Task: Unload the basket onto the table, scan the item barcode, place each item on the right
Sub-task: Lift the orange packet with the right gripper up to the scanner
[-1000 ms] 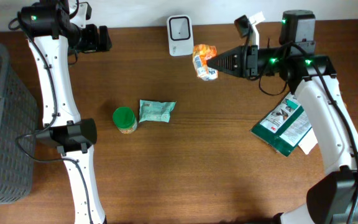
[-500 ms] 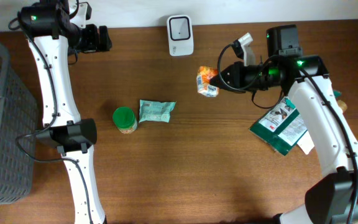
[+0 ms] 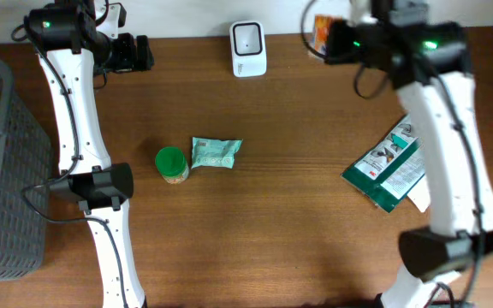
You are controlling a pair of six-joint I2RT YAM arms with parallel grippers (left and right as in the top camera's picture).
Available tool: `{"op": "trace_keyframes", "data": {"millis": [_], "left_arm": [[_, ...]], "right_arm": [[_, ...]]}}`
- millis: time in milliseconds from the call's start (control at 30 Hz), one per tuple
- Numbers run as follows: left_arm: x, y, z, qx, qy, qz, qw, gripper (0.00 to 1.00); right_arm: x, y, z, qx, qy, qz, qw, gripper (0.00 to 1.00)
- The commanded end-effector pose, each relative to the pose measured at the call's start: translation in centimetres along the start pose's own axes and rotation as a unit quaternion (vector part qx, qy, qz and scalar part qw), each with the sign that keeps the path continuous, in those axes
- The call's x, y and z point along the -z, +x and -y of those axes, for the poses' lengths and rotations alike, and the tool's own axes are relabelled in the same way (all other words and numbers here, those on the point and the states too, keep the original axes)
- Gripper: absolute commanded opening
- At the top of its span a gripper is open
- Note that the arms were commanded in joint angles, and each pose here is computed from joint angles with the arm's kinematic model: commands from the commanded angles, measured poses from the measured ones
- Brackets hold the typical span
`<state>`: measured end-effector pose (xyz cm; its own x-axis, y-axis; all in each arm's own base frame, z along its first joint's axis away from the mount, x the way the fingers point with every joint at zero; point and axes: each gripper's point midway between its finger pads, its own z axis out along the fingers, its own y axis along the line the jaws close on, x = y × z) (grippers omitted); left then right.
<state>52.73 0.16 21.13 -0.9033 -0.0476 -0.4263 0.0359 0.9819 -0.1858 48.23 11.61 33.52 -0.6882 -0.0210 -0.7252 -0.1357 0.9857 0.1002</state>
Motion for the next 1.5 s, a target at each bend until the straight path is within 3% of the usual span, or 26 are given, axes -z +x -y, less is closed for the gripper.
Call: {"op": "trace_keyframes", "data": {"millis": [0, 167, 333, 567, 700, 1133, 1233, 1467], "left_arm": [[0.1, -0.1, -0.1, -0.003, -0.002, 0.004, 1.000, 0.99], [0.1, -0.1, -0.1, -0.003, -0.002, 0.004, 1.000, 0.99], [0.1, -0.1, -0.1, -0.003, -0.002, 0.004, 1.000, 0.99], [0.1, -0.1, -0.1, -0.003, -0.002, 0.004, 1.000, 0.99], [0.1, -0.1, -0.1, -0.003, -0.002, 0.004, 1.000, 0.99], [0.1, -0.1, -0.1, -0.003, -0.002, 0.004, 1.000, 0.99], [0.1, -0.1, -0.1, -0.003, -0.002, 0.004, 1.000, 0.99], [0.1, -0.1, -0.1, -0.003, -0.002, 0.004, 1.000, 0.99]], "right_arm": [[-4.7, -1.2, 1.2, 0.123, 0.163, 0.022, 0.979, 0.04], [-10.9, -2.7, -2.3, 0.246, 0.226, 0.064, 0.940, 0.04], [-17.6, -2.2, -5.4, 0.369, 0.231, 0.081, 0.897, 0.04], [-23.6, 0.5, -6.4, 0.508, 0.237, 0.050, 0.826, 0.04], [-25.1, 1.5, -6.7, 0.542, 0.227, 0.039, 0.808, 0.04], [-25.6, 2.3, -7.3, 0.543, 0.207, 0.037, 0.813, 0.04], [-23.8, 1.4, -7.7, 0.488, 0.173, 0.052, 0.854, 0.04], [-15.2, -1.8, -9.0, 0.386, 0.111, 0.084, 0.912, 0.04]]}}
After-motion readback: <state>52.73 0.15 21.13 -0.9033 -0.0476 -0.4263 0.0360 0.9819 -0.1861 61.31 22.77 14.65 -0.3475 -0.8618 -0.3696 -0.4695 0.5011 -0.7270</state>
